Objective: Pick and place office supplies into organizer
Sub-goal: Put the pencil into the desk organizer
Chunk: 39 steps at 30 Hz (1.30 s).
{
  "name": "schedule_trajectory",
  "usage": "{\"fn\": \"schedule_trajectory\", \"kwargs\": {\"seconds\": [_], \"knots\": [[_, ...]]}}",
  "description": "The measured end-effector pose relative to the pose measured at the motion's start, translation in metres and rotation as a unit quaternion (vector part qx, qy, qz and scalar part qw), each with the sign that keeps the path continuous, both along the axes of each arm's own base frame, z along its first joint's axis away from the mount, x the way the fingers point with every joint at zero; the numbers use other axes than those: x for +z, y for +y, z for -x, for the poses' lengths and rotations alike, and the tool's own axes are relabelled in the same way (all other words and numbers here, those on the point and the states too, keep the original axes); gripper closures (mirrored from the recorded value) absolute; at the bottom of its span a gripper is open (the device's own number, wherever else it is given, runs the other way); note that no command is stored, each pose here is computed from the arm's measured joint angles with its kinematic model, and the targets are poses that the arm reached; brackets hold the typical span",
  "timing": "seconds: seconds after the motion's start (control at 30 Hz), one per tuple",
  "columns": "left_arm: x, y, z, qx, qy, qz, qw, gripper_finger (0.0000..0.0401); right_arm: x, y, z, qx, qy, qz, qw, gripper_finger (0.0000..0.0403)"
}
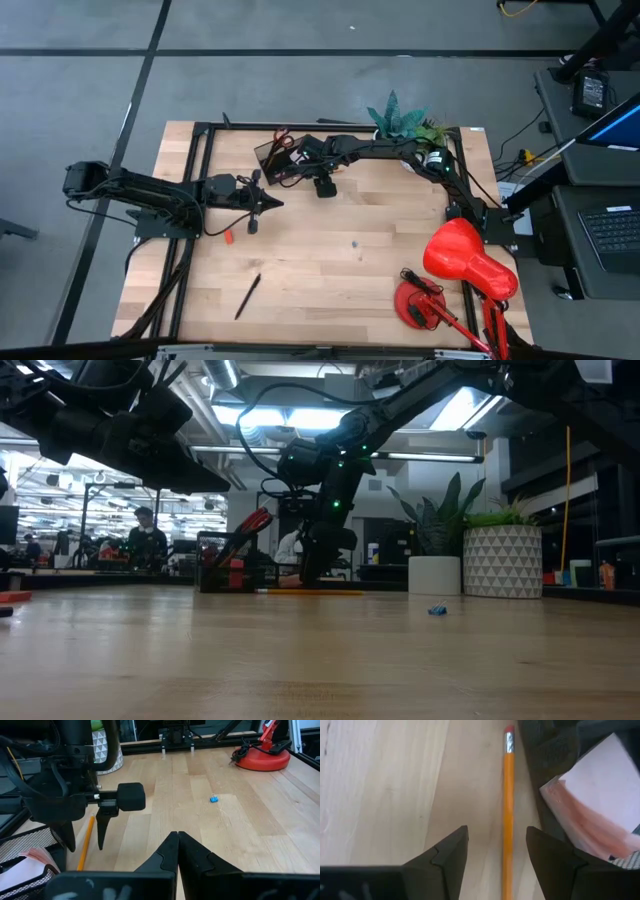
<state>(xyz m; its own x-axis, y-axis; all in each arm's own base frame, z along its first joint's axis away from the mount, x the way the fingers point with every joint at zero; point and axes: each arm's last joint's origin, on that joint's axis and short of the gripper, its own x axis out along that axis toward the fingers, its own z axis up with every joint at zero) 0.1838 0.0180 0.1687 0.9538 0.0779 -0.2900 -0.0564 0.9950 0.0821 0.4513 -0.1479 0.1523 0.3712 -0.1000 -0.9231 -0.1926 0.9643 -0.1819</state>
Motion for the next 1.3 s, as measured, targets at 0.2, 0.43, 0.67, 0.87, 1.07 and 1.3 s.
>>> {"fn": "schedule_trajectory", "kwargs": {"seconds": [0.2,0.43,0.67,0.87,1.07,1.3], "knots": [[0.000,0.000,0.000,0.000,0.000,0.000,1.000,0.0398,0.000,0.000,0.001,-0.015,0.003,-0.007,1.000,0.0201],[0.000,0.000,0.000,0.000,0.000,0.001,1.000,0.0398,-0.002,0.000,0.001,-0.019,0.001,-0.003,1.000,0.0201],[0.000,0.000,0.000,0.000,0.001,0.001,1.000,0.0399,-0.011,0.002,0.003,-0.029,0.010,0.029,0.999,0.0201],[0.000,0.000,0.000,0.000,0.001,0.001,1.000,0.0399,-0.011,0.002,0.002,-0.028,0.009,0.030,0.999,0.0201],[0.000,0.000,0.000,0.000,0.001,0.001,1.000,0.0398,-0.011,0.002,0.002,-0.026,0.011,0.035,0.999,0.0201],[-0.001,0.000,0.000,0.000,0.003,0.001,1.000,0.0398,-0.008,0.003,0.003,-0.014,0.012,0.039,0.999,0.0201]]}}
